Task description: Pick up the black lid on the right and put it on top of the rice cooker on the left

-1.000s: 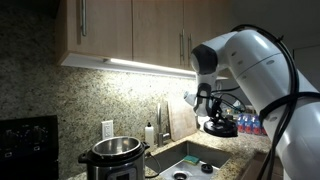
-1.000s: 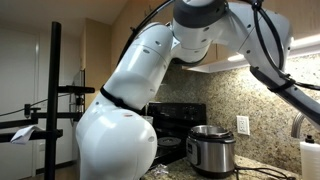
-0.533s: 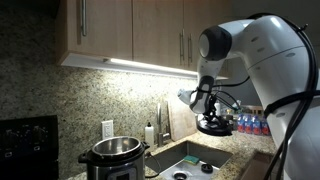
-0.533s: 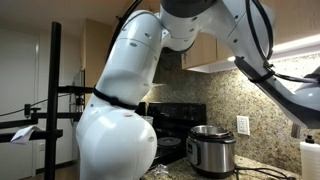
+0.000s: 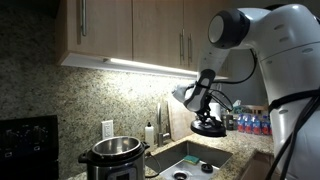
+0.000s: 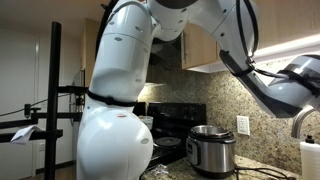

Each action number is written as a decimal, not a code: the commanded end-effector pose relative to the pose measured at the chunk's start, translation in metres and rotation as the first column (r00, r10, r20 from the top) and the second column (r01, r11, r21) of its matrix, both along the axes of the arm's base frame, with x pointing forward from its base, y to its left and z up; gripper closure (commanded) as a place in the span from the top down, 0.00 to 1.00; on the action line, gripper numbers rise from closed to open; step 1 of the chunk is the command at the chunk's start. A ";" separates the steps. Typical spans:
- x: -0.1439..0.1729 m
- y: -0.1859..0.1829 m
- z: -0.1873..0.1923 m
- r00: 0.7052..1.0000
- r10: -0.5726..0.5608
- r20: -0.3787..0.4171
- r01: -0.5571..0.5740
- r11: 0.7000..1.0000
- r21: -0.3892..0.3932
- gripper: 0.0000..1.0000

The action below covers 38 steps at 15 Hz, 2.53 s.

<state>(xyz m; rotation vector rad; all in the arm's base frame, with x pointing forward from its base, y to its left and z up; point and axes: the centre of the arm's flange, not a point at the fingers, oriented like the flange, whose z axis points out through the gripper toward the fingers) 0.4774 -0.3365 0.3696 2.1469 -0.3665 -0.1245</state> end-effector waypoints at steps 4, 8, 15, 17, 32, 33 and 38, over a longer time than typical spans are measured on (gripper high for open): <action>-0.016 0.045 0.018 0.999 0.032 0.012 -0.032 0.999 -0.011 0.04; -0.012 0.076 0.012 0.997 0.071 0.011 -0.071 0.997 -0.008 0.04; -0.010 0.118 0.001 0.993 0.120 -0.018 -0.121 0.991 -0.052 0.04; -0.010 0.127 0.000 0.991 0.130 -0.020 -0.131 0.990 -0.060 0.04; 0.006 0.144 -0.018 0.978 0.197 -0.068 -0.198 0.980 -0.013 0.03; 0.007 0.148 -0.010 0.974 0.214 -0.067 -0.215 0.976 -0.009 0.03; 0.014 0.176 0.019 0.955 0.287 -0.081 -0.290 0.957 -0.021 0.03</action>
